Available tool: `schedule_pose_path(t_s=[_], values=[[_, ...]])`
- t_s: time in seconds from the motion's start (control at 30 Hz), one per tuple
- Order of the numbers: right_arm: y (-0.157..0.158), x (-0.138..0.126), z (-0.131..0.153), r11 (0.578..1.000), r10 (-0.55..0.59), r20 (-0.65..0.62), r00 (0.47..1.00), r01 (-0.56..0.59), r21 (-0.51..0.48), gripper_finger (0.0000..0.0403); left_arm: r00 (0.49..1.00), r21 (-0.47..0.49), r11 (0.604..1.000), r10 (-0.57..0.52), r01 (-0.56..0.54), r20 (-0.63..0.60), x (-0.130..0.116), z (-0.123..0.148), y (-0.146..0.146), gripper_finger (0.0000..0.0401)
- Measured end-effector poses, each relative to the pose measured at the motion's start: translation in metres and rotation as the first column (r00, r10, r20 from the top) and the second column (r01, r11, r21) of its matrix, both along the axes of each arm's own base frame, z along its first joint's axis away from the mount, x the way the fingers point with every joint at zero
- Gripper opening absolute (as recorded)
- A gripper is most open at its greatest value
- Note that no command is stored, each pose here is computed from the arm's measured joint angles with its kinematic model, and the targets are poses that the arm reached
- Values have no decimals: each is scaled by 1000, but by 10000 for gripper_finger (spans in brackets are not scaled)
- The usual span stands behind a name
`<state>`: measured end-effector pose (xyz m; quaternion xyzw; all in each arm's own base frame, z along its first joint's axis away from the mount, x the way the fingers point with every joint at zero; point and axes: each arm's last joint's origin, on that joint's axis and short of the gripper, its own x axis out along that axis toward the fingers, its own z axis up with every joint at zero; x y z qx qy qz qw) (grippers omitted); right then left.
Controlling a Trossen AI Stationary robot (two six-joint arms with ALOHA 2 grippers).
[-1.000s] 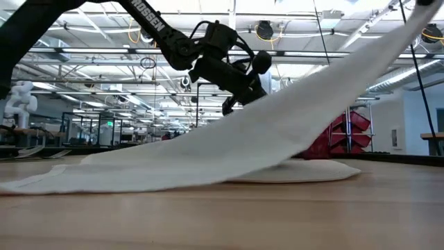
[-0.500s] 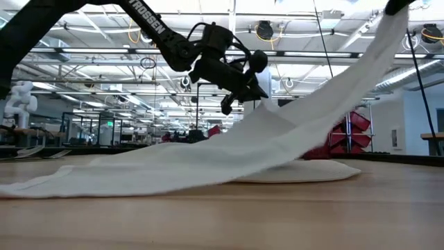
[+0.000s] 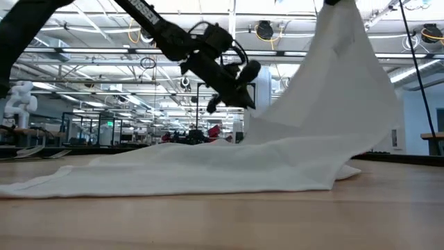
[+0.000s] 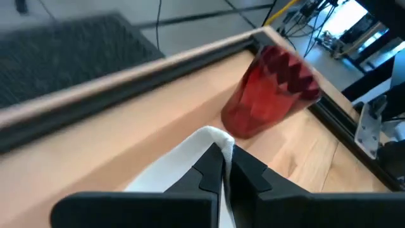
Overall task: Set table place
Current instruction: Fold the white table napkin
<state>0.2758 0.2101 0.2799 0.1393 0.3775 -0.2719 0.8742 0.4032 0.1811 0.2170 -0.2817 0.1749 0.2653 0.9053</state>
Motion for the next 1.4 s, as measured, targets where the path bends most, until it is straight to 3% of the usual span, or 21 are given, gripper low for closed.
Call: schedule_pose_path(t_s=[0.2, 0.37, 0.7, 1.2, 1.4], values=[[4, 20, -12, 999, 37, 34, 999, -36, -33, 0, 993, 27, 999, -25, 29, -114, -16, 6, -7, 0], [7, 37, -27, 996, 73, 38, 997, -71, -57, 0, 980, 9, 1000, 18, -16, -198, -56, -6, -13, 0], [19, 67, -42, 982, 182, 133, 974, -172, -79, 0, 976, 11, 999, 48, -47, -212, -124, -6, -41, 0], [14, 132, -103, 961, 265, 240, 934, -237, -141, 0, 913, -39, 999, 6, -24, -408, -166, -56, -62, 0], [17, 138, -103, 952, 299, 282, 911, -267, -146, 0, 912, 1, 1000, 6, -5, -410, -175, -47, -62, 0]])
